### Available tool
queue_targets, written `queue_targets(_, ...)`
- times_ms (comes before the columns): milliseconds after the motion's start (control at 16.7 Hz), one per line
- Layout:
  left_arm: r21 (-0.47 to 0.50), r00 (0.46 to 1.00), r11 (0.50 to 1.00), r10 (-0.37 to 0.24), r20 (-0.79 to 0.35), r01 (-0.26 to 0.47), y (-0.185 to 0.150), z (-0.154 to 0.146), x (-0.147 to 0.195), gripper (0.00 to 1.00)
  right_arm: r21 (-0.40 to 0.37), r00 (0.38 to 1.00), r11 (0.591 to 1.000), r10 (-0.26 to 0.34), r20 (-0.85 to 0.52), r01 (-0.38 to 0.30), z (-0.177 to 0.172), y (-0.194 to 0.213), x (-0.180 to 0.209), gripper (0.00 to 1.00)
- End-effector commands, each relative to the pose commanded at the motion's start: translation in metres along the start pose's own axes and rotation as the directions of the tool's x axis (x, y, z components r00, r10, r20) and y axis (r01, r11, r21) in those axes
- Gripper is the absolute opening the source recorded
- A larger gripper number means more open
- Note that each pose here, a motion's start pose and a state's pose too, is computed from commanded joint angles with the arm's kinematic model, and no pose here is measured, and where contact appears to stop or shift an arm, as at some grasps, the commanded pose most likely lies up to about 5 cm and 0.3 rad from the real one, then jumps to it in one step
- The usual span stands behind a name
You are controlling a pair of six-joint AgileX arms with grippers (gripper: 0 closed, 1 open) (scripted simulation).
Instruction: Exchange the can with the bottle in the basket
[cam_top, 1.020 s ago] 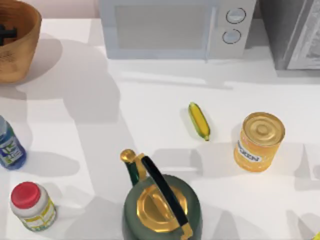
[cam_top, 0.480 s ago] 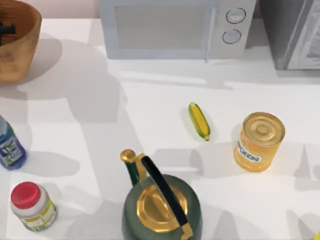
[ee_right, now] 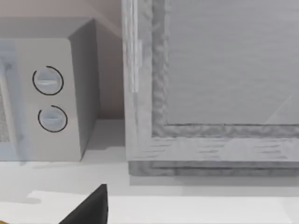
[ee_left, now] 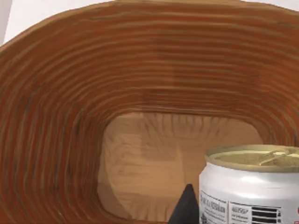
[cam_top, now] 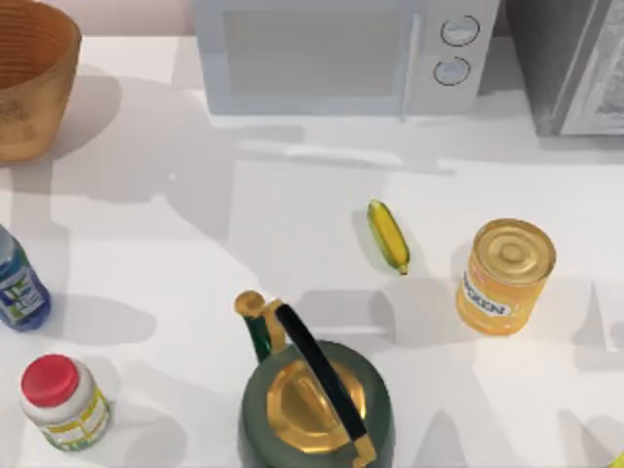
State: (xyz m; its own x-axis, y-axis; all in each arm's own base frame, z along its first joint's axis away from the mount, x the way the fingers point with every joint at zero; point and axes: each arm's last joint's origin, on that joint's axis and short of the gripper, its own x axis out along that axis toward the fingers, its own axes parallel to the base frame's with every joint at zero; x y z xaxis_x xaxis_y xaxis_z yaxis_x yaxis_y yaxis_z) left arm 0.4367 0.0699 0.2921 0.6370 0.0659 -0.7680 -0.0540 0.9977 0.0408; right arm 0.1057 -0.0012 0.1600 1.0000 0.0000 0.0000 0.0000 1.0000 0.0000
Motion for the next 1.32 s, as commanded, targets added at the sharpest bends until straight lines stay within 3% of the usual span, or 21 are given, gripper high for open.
queue_targets(120,-0.002,0.993,1.0,0.012,0.12,-0.012,-0.012,-0.019,-0.058,0.0,0.0,1.0,1.0,0.0,0.0,0.0,0.0,0.0,0.0,1.0)
queue_targets(300,-0.008,0.953,1.0,0.017,0.301,-0.016,-0.027,-0.073,-0.131,0.0,0.0,1.0,1.0,0.0,0.0,0.0,0.0,0.0,0.0,1.0)
queue_targets(540,-0.014,0.859,1.0,0.007,0.512,0.0,-0.042,-0.175,-0.179,0.0,0.0,1.0,1.0,0.0,0.0,0.0,0.0,0.0,0.0,1.0)
queue_targets(720,-0.013,0.777,1.0,-0.008,0.63,0.021,-0.049,-0.247,-0.176,0.0,0.0,1.0,1.0,0.0,0.0,0.0,0.0,0.0,0.0,1.0)
queue_targets(900,-0.005,0.708,0.999,-0.026,0.706,0.042,-0.054,-0.298,-0.152,0.0,0.0,1.0,1.0,0.0,0.0,0.0,0.0,0.0,0.0,1.0)
queue_targets(1080,0.007,0.66,0.998,-0.043,0.75,0.058,-0.057,-0.328,-0.127,0.0,0.0,1.0,1.0,0.0,0.0,0.0,0.0,0.0,0.0,1.0)
queue_targets(1320,0.015,0.637,0.998,-0.054,0.769,0.066,-0.058,-0.34,-0.114,0.0,0.0,1.0,1.0,0.0,0.0,0.0,0.0,0.0,0.0,1.0)
